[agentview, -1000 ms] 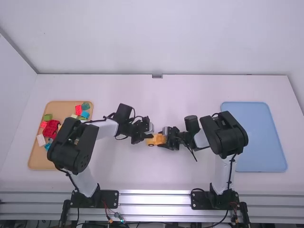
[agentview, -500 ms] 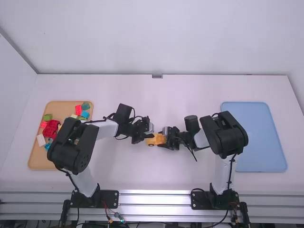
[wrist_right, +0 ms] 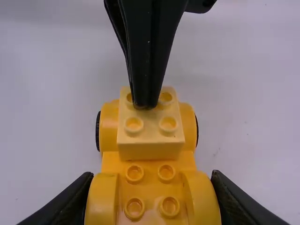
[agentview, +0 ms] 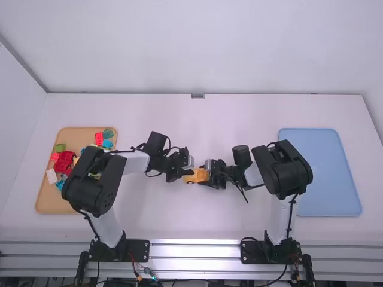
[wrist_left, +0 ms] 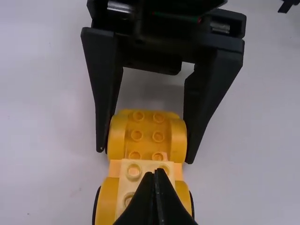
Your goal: Assemble lego blocks to make yellow taxi
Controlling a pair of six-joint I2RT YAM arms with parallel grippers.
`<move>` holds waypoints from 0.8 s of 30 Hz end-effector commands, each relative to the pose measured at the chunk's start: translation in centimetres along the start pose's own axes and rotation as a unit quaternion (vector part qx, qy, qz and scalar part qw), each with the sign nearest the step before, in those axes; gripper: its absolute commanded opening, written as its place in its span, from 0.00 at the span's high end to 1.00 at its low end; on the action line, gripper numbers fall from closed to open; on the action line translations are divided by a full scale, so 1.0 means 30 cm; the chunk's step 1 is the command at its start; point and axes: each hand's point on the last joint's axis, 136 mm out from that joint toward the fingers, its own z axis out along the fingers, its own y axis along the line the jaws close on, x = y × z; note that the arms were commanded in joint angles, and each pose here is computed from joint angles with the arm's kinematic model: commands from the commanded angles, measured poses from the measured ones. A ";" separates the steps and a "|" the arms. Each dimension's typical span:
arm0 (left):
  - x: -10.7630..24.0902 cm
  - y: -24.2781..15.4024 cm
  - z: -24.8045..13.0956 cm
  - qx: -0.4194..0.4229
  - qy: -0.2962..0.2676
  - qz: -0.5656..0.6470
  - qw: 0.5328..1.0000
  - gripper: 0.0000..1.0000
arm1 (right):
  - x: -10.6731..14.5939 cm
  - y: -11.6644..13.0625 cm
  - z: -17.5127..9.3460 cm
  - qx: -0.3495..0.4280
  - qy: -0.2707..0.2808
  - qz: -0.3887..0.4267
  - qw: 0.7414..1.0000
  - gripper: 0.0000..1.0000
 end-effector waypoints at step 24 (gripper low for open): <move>0.131 -0.014 0.032 0.025 0.083 -0.024 0.996 0.99 | 0.031 0.009 0.001 0.002 0.012 0.010 1.000 0.53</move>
